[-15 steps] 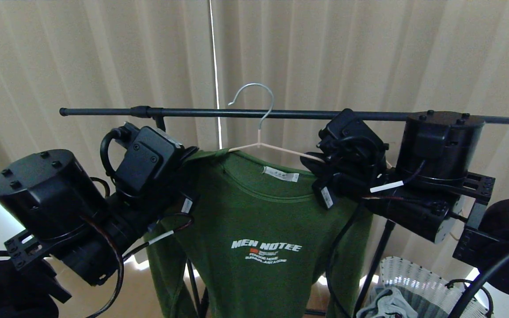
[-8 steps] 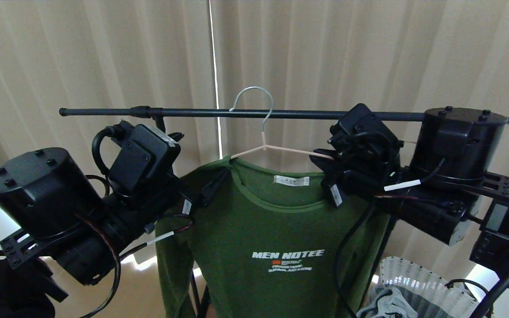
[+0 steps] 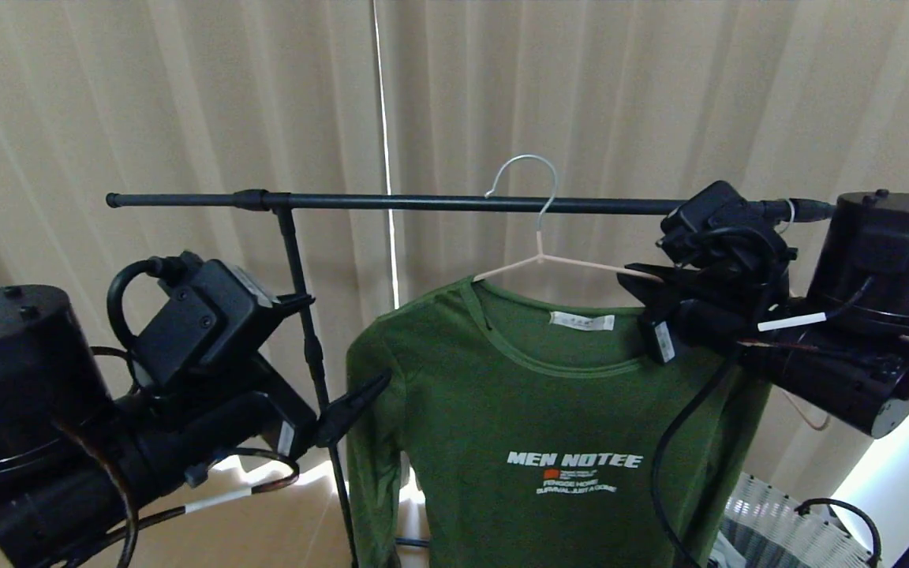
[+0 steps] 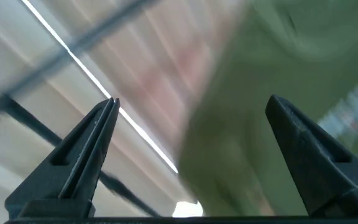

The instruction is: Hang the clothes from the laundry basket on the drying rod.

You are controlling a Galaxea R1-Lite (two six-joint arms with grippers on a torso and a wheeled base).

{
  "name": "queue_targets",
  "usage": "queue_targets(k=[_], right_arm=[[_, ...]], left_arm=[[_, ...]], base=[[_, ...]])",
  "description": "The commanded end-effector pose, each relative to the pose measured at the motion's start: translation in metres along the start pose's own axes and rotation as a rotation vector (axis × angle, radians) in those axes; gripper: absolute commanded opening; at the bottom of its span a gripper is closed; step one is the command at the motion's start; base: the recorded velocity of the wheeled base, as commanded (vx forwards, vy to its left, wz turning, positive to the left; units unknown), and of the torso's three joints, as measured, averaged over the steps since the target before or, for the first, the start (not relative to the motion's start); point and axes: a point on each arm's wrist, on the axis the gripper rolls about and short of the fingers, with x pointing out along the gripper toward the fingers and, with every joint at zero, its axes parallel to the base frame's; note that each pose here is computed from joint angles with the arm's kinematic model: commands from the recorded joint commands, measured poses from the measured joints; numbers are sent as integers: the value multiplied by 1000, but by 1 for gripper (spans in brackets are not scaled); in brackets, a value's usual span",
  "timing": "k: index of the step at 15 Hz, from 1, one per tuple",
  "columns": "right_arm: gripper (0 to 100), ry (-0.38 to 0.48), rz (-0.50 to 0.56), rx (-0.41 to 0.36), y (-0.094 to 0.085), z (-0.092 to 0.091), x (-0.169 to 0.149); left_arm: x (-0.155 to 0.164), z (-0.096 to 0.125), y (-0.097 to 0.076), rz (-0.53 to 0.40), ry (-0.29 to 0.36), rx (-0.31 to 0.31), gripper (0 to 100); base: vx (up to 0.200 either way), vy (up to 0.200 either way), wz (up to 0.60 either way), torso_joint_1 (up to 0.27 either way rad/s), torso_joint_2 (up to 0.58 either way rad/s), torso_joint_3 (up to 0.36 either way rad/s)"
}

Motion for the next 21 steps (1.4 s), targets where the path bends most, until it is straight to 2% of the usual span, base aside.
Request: queue_targets(k=[1, 2, 3, 4, 7, 10, 14, 15, 19, 21], right_arm=[[0, -29, -27, 14, -10, 5, -11], [0, -37, -30, 17, -12, 7, -14], [0, -42, -30, 18, -13, 7, -15], [0, -49, -28, 19, -14, 8, -19], [0, -77, -35, 28, -16, 12, -22], [0, -100, -31, 31, -17, 15, -29], [0, -159, 37, 28, -10, 25, -40], [0, -160, 40, 28, -9, 25, -40], [0, -159, 33, 27, -9, 26, -40], [0, -150, 14, 28, -13, 25, -39]], left_arm=[[-28, 8, 9, 28, -7, -92, 100], [-28, 3, 14, 50, 18, -123, 100], [-27, 0, 16, 62, 34, -129, 100], [-22, -11, 19, 66, 81, -134, 100], [-9, -23, 23, 57, 135, -146, 100], [-5, -29, 21, 48, 163, -150, 100], [9, -33, 22, 40, 193, -153, 100], [10, -34, 21, 39, 197, -153, 0], [9, -36, 21, 45, 206, -153, 0], [2, -42, 29, 88, 223, -157, 0]], base=[[0, 0, 0, 0, 0, 0], [0, 0, 0, 0, 0, 0], [0, 0, 0, 0, 0, 0], [0, 0, 0, 0, 0, 0], [0, 0, 0, 0, 0, 0], [0, 0, 0, 0, 0, 0], [0, 0, 0, 0, 0, 0], [0, 0, 0, 0, 0, 0], [0, 0, 0, 0, 0, 0], [0, 0, 0, 0, 0, 0]])
